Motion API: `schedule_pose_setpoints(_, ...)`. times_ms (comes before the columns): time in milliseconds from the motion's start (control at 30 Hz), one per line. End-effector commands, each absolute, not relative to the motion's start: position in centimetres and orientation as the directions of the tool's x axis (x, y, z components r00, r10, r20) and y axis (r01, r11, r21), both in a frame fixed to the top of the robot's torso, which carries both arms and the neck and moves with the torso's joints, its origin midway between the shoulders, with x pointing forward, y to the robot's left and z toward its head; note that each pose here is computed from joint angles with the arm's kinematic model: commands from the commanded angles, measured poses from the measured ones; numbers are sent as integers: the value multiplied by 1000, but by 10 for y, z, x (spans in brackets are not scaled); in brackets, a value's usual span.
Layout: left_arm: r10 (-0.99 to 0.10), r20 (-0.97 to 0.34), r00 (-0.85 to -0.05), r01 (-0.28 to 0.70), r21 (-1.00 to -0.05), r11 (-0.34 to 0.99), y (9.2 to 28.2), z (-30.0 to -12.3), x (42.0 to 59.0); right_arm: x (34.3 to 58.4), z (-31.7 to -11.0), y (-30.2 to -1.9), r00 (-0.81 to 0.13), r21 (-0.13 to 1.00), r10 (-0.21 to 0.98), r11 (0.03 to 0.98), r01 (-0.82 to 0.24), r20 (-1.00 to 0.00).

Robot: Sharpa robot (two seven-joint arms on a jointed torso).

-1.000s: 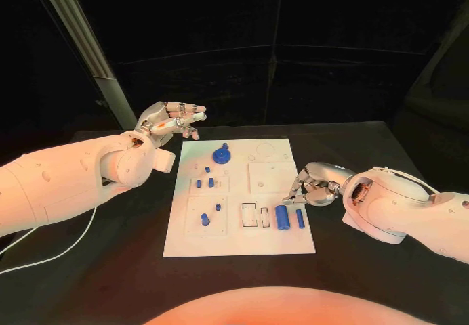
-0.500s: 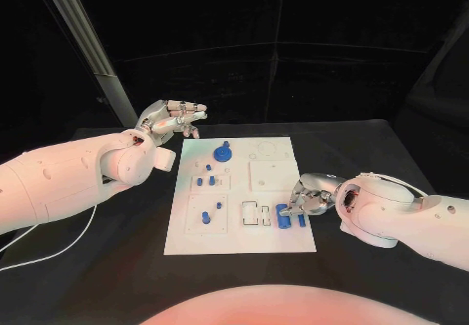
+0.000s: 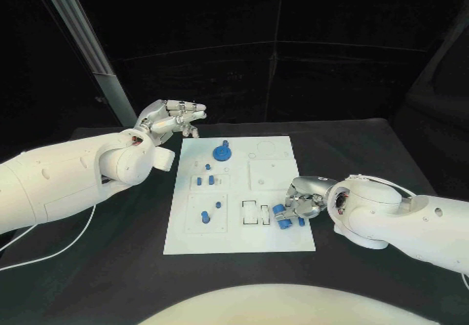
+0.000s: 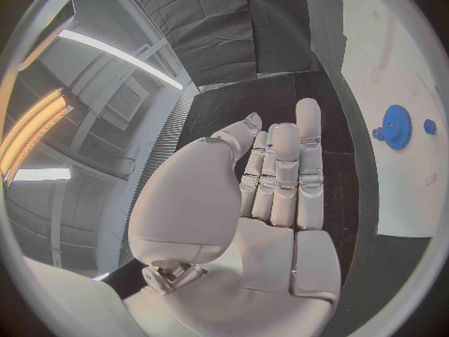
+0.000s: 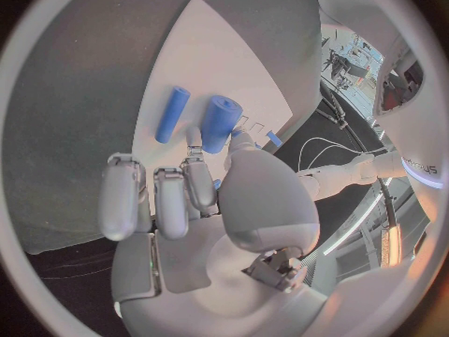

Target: Assemble the parts on the task board

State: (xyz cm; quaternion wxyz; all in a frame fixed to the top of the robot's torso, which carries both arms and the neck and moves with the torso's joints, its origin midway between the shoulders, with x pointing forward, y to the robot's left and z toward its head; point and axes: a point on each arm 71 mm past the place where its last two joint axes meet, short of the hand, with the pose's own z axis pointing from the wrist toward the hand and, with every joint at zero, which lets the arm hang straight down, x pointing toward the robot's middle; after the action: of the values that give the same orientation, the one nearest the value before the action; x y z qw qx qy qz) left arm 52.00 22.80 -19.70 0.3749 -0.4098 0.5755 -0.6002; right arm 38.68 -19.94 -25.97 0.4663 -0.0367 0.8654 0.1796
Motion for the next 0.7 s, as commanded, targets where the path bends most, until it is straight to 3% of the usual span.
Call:
schedule_pose_setpoints(33,-921,65,-385,-18,-998,-63,227,-196,520,385,-266,-199,-560,231,57,941,-245,-826)
schedule_pose_setpoints(267,-921,64,-383,-18,-998,-62,228,-196,520,384,-266,-196,-547,252,86,938,-236,-833)
schedule_pose_setpoints(433,-922,64,-383,-18,-998,-62,229,-196,520,382,-264,-199,-574,357,206,920,-163,-793)
schedule_pose_setpoints(700,-921,65,-384,-18,-998,-62,228,-196,520,377,-255,-198,-534,453,327,883,-120,-780)
